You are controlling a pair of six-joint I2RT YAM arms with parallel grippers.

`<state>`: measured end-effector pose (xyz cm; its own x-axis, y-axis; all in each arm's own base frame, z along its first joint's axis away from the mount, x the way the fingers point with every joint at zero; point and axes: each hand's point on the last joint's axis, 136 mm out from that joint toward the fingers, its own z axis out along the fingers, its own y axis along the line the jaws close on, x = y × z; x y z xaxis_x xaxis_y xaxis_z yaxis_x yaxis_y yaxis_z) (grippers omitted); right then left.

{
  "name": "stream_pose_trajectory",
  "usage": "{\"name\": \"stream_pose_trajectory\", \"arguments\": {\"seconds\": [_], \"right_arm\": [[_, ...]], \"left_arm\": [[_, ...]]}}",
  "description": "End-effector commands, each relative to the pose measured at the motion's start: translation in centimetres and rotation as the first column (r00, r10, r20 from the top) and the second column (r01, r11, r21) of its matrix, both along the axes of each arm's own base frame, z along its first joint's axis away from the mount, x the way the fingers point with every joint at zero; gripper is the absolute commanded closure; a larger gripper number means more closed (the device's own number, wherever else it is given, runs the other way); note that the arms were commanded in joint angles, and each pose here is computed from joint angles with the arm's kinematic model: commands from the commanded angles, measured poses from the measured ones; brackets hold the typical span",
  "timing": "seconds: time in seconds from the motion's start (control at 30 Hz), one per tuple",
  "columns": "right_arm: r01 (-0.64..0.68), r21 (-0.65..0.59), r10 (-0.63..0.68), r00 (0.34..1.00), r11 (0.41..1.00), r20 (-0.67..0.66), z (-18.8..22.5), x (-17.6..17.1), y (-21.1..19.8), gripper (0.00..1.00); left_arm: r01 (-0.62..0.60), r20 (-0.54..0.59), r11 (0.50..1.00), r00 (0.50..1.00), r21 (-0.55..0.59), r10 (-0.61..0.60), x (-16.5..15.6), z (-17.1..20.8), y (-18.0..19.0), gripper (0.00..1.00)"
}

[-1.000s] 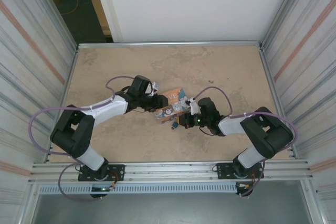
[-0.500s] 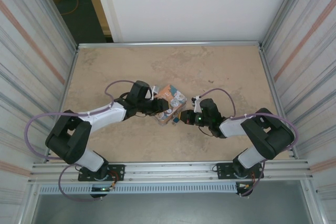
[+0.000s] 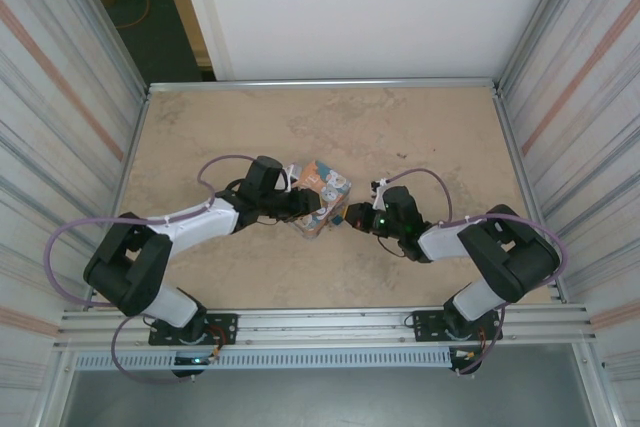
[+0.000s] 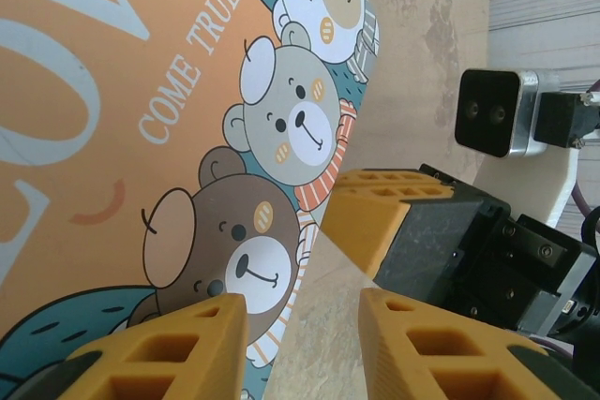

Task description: Unlock a padlock with a key

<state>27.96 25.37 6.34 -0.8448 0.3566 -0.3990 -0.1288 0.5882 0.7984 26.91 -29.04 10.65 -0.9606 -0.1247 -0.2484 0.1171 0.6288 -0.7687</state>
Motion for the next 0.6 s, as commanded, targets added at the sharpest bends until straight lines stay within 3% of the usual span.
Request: {"name": "stream_pose_trajectory", "arguments": {"seconds": [0.0,0.27,0.57], "right_arm": [[0.055,0.042,-0.056,0.998,0.998,0.042,1.5,1.7,-0.1,1.0],[0.059,-0.063,-0.056,0.997,0.996,0.05,1.6,1.1,-1.5,1.0],[0.03,-0.167,-0.02,0.998,0.986,0.06,3.1,-1.3,-3.9,1.0]], "left_arm": [[-0.007,-0.153,0.993,0.988,0.114,0.024,-2.7,-4.3,2.2,0.62],[-0.038,-0.118,0.995,0.992,0.091,0.049,-1.3,-3.1,2.8,0.6],[-0.022,0.027,0.999,0.999,0.029,0.022,0.6,2.9,2.2,0.51]]}}
